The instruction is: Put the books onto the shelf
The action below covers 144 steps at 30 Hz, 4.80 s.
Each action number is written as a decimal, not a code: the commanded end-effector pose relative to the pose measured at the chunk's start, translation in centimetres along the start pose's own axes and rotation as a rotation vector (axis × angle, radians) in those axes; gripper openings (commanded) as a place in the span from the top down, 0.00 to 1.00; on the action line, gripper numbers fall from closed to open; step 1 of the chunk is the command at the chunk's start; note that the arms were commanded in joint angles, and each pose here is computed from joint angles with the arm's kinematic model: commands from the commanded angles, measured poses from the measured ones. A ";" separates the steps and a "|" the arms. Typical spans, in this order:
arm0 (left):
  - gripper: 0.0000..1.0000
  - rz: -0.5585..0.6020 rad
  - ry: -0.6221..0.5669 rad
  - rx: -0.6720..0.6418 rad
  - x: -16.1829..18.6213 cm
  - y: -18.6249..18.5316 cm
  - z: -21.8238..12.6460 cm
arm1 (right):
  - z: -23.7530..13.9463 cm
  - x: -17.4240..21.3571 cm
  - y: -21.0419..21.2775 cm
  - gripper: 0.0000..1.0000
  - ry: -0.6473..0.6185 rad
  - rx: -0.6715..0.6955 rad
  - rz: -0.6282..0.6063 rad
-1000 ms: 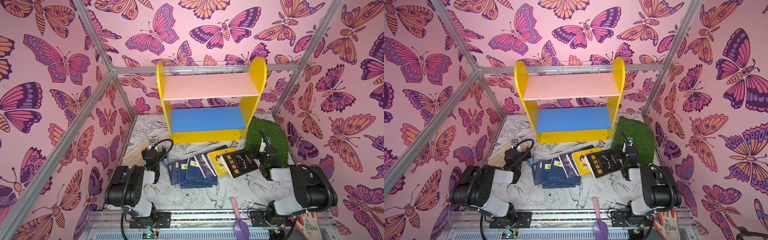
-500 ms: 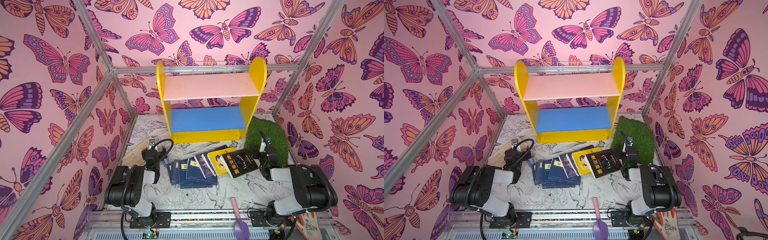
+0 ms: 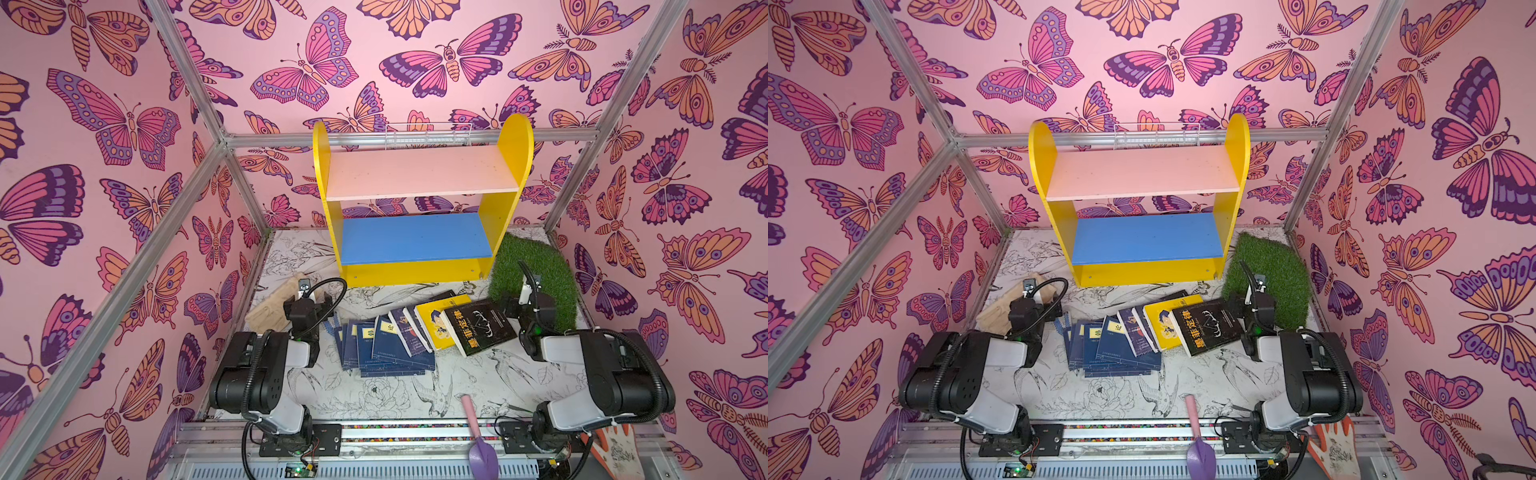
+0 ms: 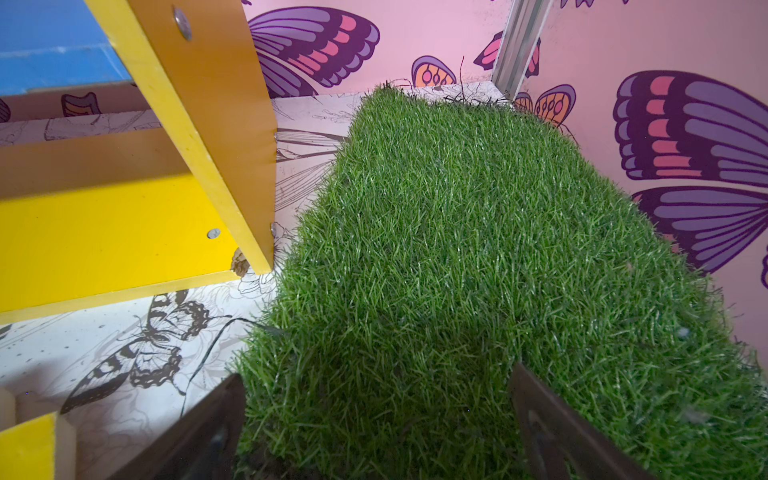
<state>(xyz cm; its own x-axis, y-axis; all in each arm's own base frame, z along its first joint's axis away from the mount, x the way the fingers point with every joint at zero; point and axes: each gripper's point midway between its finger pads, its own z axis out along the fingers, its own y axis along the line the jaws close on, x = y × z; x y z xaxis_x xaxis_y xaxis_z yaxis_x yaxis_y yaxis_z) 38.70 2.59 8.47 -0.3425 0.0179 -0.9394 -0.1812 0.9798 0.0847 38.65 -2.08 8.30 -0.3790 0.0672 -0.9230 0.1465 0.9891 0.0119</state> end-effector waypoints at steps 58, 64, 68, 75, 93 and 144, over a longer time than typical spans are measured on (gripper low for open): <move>0.01 0.179 -0.168 -0.136 -10.2 -10.5 -14.6 | -12.4 1.9 4.4 0.27 0.466 -0.094 0.621; 0.01 0.139 -0.036 0.349 -10.2 -21.4 -17.1 | -15.9 7.6 4.2 0.26 0.675 0.004 0.811; 0.01 0.150 0.114 0.660 -8.4 -29.0 -18.6 | -16.9 10.5 4.6 0.23 0.764 0.037 0.925; 0.01 0.250 0.262 0.842 -3.5 -36.5 -18.2 | -16.1 13.9 6.0 0.23 0.777 0.019 1.241; 0.23 0.199 0.416 0.869 0.0 -42.3 -14.5 | -15.5 15.3 5.6 0.27 0.716 0.015 1.339; 0.01 -0.533 0.467 0.361 -1.1 -17.4 -12.1 | -20.1 -13.0 18.5 1.00 0.212 -0.921 0.802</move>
<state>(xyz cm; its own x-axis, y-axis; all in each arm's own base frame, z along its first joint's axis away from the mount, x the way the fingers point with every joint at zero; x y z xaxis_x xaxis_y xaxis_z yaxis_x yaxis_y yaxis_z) 32.22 -19.39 13.02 -0.6875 -0.4364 -0.5804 -0.0568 0.8291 -0.5562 26.54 16.01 21.71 -0.6835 0.6490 -0.3341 -0.0524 0.4129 0.9093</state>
